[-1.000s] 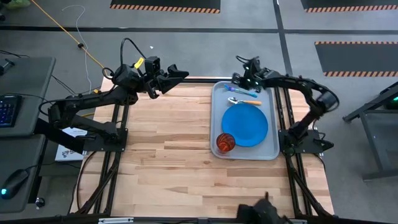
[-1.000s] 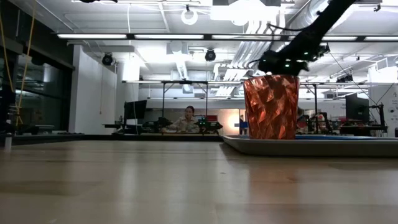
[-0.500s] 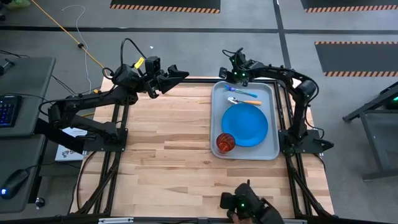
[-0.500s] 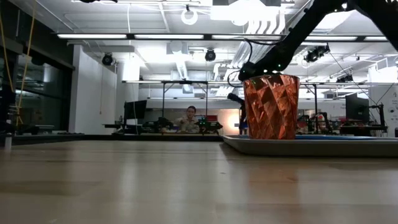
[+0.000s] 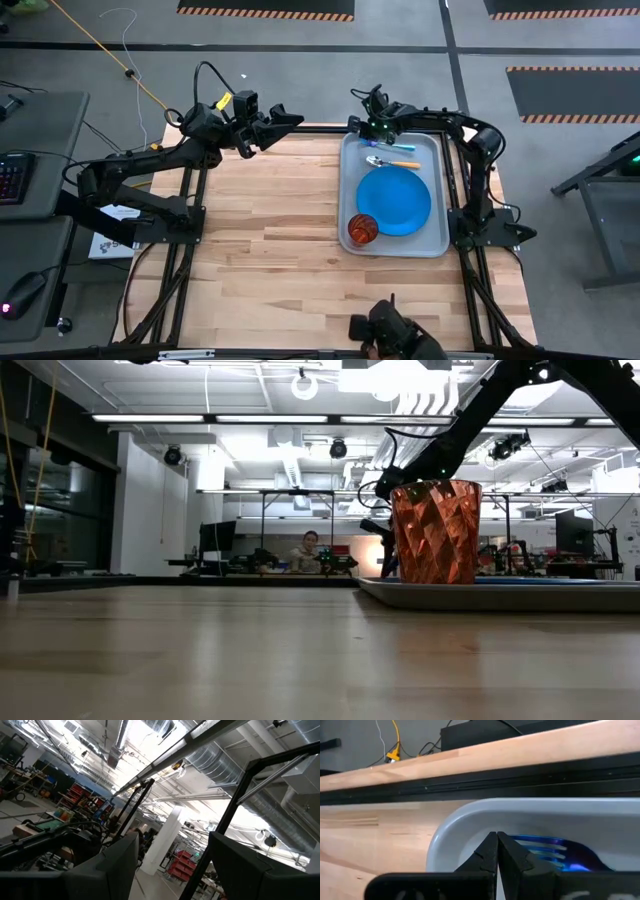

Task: Pick and place plate/cup/fork/spoon on tray
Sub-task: Put the blue fork to the right of the yellow spoon on the gray serving tray

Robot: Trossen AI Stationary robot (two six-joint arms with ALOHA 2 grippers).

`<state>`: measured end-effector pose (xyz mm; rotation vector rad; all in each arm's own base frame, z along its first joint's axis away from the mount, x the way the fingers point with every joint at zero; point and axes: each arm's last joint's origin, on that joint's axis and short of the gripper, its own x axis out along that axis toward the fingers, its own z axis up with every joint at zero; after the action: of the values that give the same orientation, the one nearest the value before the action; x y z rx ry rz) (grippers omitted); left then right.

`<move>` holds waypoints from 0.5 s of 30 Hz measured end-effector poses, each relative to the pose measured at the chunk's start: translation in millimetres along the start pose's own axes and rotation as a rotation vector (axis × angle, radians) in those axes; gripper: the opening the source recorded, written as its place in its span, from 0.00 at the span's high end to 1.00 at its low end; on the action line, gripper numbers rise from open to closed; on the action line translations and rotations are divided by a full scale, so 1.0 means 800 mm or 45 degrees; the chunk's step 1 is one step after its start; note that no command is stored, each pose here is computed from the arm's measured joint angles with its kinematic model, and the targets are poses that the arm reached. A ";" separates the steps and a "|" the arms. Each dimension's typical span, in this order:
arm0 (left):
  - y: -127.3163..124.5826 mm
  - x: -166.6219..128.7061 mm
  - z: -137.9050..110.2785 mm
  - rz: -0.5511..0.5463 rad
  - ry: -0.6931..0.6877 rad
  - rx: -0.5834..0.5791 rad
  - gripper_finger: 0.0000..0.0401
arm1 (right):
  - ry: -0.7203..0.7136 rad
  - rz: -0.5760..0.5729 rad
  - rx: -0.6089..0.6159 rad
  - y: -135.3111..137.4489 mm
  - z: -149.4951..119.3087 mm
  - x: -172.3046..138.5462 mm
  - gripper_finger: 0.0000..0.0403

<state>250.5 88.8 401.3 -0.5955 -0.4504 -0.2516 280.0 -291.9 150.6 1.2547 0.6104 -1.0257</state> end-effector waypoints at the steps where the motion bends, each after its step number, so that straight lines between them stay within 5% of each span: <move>1: 0.000 0.000 0.000 0.000 0.000 0.000 0.43 | 0.005 0.002 -0.004 0.000 0.000 0.000 1.00; 15: 0.000 0.000 0.000 0.000 0.000 0.001 0.43 | 0.119 0.065 -0.104 0.019 -0.026 -0.003 1.00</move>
<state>250.5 88.8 401.3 -0.5948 -0.4505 -0.2514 295.8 -271.4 154.8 1.2455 0.6824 -0.8953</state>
